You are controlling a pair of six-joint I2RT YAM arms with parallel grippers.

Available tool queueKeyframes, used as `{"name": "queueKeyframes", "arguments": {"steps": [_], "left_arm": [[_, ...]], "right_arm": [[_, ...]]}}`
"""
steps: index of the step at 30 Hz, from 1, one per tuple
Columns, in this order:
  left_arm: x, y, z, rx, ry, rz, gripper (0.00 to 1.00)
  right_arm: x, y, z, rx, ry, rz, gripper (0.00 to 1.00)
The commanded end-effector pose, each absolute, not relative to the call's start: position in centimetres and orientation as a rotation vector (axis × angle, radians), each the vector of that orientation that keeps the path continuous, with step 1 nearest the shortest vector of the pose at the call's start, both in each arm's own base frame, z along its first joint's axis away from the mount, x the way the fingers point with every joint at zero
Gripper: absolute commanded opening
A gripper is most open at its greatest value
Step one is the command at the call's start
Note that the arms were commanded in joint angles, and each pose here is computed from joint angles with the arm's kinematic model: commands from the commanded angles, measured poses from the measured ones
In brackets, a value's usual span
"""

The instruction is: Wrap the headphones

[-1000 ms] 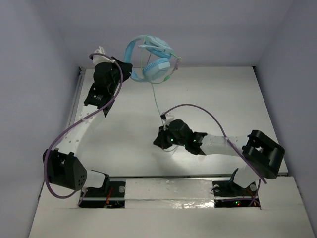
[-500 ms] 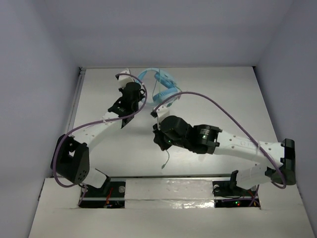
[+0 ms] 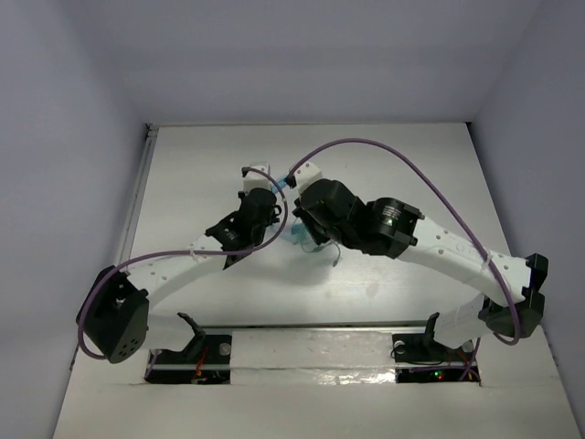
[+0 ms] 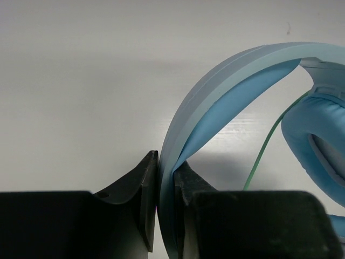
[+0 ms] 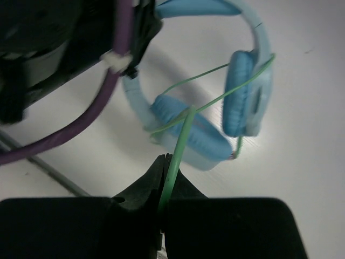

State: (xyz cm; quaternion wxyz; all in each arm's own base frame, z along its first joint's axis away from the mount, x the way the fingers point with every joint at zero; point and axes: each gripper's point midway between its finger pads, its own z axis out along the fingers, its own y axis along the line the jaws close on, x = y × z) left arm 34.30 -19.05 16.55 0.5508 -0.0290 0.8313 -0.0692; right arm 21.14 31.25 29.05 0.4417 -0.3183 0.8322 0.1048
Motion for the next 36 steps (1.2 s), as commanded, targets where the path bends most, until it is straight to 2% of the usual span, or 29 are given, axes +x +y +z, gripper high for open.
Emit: {"name": "queueKeyframes", "arguments": {"steps": [1, 5, 17, 26, 36], "left_arm": [[33.2, -20.3, 19.6, -0.079, 1.903, -0.289, 0.0], [31.7, -20.4, 19.7, -0.028, 1.932, -0.338, 0.0], [28.2, -22.0, 23.4, 0.123, 1.944, -0.514, 0.0], [28.5, -21.7, 26.2, 0.185, 1.925, -0.519, 0.0], [28.7, -22.0, 31.4, 0.194, 1.794, -0.831, 0.0]], "right_arm": [[23.9, 29.0, 30.8, -0.749, 2.023, 0.104, 0.0], [26.9, 26.7, 31.8, -0.628, 2.005, 0.018, 0.0], [30.4, 22.1, 31.6, -0.468, 1.968, -0.179, 0.0], [31.9, 21.2, 30.1, -0.406, 1.969, -0.119, 0.02], [32.5, 22.5, 29.4, -0.322, 1.923, 0.196, 0.09]]}}
